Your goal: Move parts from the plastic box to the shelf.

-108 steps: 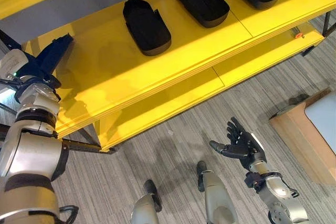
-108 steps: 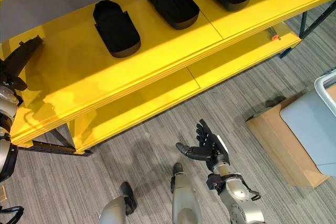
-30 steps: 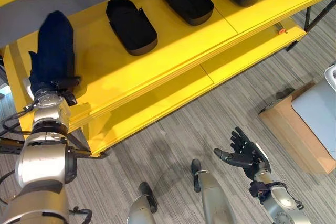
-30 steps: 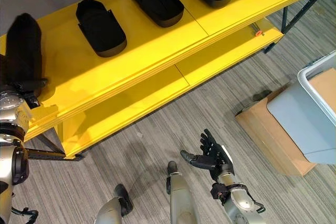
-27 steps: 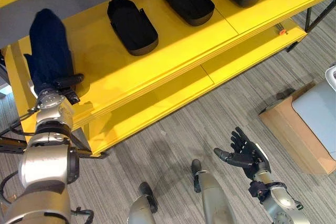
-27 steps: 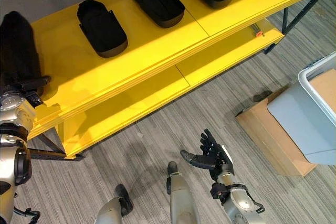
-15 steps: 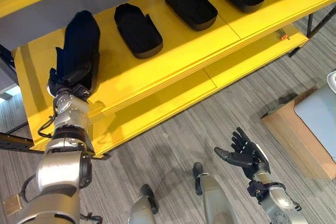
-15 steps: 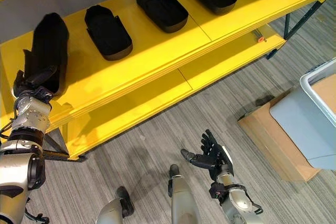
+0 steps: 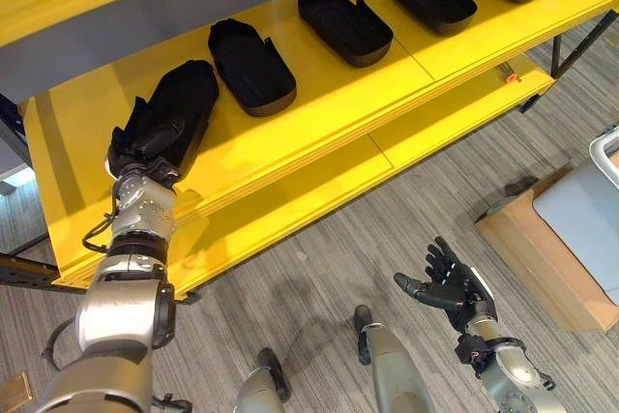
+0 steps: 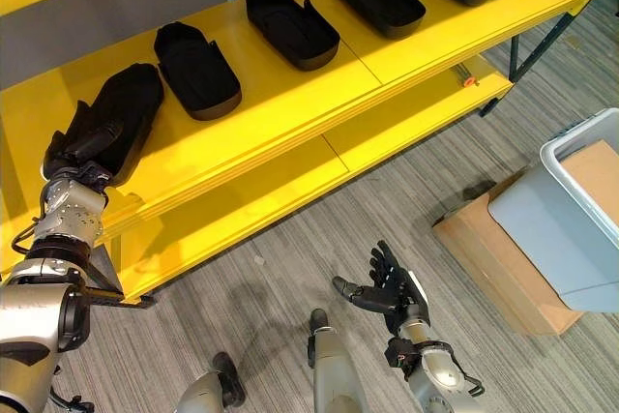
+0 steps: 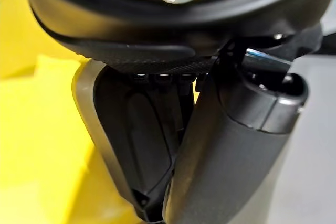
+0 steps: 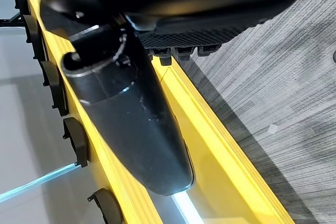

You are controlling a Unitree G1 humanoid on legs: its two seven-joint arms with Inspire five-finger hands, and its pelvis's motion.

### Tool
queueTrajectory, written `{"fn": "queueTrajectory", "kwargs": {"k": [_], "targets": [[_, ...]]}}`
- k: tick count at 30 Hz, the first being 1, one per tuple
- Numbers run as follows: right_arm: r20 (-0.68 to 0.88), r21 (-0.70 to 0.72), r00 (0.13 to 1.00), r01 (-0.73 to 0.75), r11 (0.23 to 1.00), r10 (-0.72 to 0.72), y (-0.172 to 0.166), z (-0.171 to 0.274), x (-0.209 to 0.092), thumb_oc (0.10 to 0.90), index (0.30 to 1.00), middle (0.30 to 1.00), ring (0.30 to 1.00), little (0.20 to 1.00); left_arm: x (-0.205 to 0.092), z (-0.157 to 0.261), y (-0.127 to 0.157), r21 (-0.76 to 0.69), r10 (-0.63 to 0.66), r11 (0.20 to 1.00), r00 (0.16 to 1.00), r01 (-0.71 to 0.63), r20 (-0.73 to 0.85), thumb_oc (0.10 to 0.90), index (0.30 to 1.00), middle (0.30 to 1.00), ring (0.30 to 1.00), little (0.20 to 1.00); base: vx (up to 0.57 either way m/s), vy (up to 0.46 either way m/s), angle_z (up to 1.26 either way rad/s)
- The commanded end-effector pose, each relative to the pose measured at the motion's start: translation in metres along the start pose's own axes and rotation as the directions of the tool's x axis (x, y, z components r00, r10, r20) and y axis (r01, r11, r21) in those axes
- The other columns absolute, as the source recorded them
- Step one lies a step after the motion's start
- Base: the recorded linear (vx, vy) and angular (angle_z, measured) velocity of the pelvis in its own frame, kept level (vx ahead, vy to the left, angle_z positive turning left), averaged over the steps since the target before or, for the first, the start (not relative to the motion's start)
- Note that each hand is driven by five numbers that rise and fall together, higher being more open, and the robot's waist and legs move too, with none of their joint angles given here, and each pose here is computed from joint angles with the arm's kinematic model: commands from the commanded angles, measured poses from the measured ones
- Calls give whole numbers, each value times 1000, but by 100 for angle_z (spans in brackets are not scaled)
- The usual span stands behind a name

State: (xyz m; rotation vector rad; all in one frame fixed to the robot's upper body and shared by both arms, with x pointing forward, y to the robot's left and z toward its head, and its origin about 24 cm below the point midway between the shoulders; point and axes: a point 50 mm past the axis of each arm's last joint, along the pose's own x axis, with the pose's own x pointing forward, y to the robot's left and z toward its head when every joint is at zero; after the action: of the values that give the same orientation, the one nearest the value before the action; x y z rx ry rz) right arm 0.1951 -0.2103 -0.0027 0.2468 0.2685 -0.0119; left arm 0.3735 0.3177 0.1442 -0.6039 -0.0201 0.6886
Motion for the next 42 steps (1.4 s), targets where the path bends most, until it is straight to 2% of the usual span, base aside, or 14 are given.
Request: {"fn": "queueTrajectory", "kwargs": {"k": [1, 12, 21, 36, 42], "targets": [[167, 19, 985, -37, 999, 33, 5, 33, 3, 900, 1000, 1000, 1000, 1000, -2, -11, 8, -86, 46, 995, 999, -48, -29, 900, 1000, 1000, 1000, 1000, 0, 0, 0], [167, 1, 985, -46, 999, 45, 6, 35, 3, 900, 1000, 1000, 1000, 1000, -1, 4, 13, -92, 71, 993, 997, -68, 38, 900, 1000, 1000, 1000, 1000, 6, 3, 0], [165, -26, 984, -65, 998, 69, 9, 36, 5, 900, 1000, 1000, 1000, 1000, -3, 37, 6, -195, 66, 980, 986, -35, 150, 900, 1000, 1000, 1000, 1000, 30, 20, 5], [183, -58, 978, -88, 994, 98, 13, 42, 6, 900, 1000, 1000, 1000, 1000, -8, 44, 34, -365, 153, 928, 969, -73, 195, 900, 1000, 1000, 1000, 1000, 9, 15, 5], [194, -66, 977, -82, 994, 93, 12, 44, 5, 900, 1000, 1000, 1000, 1000, -9, 41, 40, -378, 172, 921, 966, -89, 191, 900, 1000, 1000, 1000, 1000, 0, 0, 0]]}}
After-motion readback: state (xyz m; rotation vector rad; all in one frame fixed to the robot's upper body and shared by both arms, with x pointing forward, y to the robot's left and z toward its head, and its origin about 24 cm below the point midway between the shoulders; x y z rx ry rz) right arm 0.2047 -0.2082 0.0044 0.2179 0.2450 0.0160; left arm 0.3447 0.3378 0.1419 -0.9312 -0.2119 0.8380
